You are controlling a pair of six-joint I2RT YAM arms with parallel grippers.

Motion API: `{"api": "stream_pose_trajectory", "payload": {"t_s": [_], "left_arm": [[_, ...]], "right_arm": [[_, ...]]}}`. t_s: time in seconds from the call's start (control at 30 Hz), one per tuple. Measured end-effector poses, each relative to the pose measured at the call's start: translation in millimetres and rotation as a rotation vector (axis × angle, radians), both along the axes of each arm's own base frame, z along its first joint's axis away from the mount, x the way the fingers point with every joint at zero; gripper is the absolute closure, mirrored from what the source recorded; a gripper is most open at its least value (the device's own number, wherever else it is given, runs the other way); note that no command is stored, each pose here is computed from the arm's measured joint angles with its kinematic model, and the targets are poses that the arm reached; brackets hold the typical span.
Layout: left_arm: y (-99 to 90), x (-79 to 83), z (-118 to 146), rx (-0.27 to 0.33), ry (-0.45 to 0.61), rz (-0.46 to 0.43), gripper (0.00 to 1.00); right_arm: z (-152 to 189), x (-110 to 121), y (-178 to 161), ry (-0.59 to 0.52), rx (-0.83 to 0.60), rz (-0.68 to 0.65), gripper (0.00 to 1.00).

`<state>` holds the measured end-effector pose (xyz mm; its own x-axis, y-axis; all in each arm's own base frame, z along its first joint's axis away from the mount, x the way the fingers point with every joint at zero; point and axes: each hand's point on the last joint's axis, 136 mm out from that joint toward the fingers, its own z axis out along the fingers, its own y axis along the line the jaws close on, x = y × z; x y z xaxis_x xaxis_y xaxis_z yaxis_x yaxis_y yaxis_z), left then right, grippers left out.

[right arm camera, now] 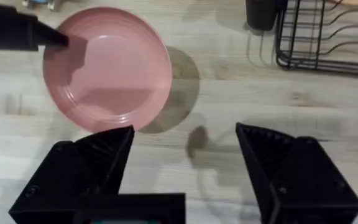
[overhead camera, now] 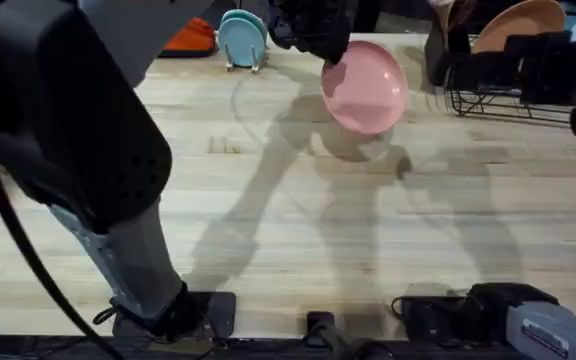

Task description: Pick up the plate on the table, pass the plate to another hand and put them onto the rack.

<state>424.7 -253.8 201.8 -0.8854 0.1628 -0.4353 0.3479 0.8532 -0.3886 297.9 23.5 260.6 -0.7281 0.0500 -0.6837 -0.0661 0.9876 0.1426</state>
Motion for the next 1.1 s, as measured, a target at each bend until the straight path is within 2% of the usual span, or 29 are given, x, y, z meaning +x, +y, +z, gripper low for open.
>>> {"api": "stream_pose_trajectory", "payload": {"t_s": [0.3,0.53,0.73,1.1], "left_arm": [[-15.0,-10.9,6.4,-0.089,0.04,-0.059,0.958],[-21.8,-16.4,10.1,-0.132,0.06,-0.087,0.958],[-23.4,-17.8,11.1,-0.143,0.065,-0.094,0.958],[-23.4,-17.8,11.1,-0.143,0.065,-0.094,0.958]], "right_arm": [[0.0,-0.1,0.1,0.026,0.117,-0.121,0.003],[0.1,-0.1,0.6,0.054,0.247,-0.254,0.003],[0.0,-0.1,0.6,0.075,0.343,-0.355,0.003],[-6.2,-2.2,0.6,0.108,0.342,-0.365,0.003]]}}
